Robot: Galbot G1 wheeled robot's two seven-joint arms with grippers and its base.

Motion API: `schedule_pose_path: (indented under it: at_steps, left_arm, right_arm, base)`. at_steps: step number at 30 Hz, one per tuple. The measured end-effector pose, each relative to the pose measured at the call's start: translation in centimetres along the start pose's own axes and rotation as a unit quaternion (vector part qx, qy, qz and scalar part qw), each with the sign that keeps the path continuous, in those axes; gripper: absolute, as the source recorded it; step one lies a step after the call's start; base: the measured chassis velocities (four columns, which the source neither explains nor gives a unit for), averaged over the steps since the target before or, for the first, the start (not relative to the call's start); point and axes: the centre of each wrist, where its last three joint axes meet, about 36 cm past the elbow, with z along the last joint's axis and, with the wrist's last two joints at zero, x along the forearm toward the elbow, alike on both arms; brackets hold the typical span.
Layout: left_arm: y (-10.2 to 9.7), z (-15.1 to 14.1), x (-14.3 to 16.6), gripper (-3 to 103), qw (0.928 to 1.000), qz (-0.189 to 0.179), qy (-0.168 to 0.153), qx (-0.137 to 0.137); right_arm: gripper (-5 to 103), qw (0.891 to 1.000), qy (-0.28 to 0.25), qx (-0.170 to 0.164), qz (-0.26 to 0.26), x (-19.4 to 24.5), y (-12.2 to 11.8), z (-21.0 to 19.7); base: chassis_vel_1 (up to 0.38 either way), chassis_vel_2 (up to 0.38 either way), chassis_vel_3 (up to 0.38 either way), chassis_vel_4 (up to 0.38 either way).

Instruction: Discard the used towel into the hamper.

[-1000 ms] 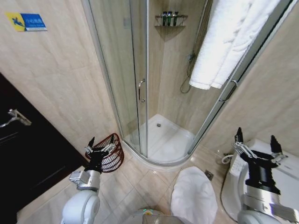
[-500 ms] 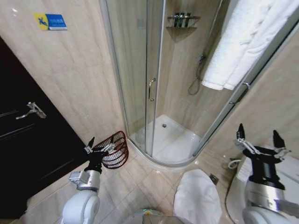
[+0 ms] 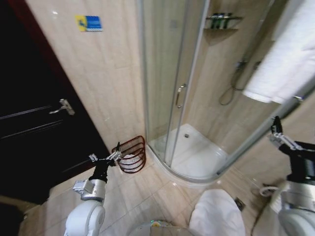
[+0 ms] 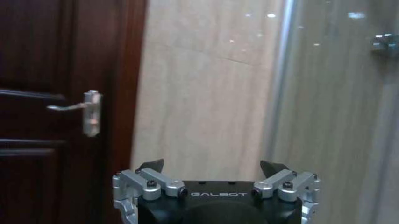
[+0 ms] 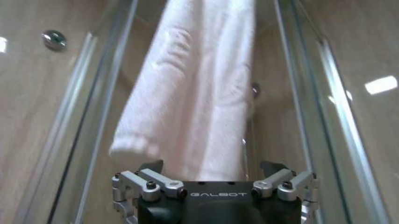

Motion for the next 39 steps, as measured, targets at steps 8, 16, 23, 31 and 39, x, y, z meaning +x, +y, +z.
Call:
schedule_pose_path:
  at_steps: [8,16,23,31,39]
  left_arm:
    - [0.0,0.0,0.0,100,1.0,0.0,0.0,0.0]
    - [0.0,0.0,0.0,100,1.0,0.0,0.0,0.0]
    - [0.0,0.0,0.0,100,1.0,0.0,0.0,0.0]
    - [0.0,0.0,0.0,100,1.0,0.0,0.0,0.0]
    - [0.0,0.0,0.0,100,1.0,0.0,0.0,0.0]
  right_arm:
    - [100,0.998,-0.056,-0.002,-0.01,-3.2,-2.5,-3.8]
    - [100,0.994,-0.091,-0.022,-0.062,-5.8,-3.2,-7.0]
    - [100,0.982,-0.146,0.023,-0.122,-10.9,-4.4,-11.5]
    - [100,0.971,-0.184,0.065,-0.137,-18.8,-8.1,-15.6]
    - [100,0.969,-0.193,0.085,-0.126,-25.1,-9.7,-16.9]
  base:
    - [0.062,0.06,0.066,0.068]
    - [0.0,0.0,0.0,0.0]
    - [0.0,0.0,0.0,0.0]
    - [0.0,0.0,0.0,0.0]
    - [0.0,0.0,0.0,0.0]
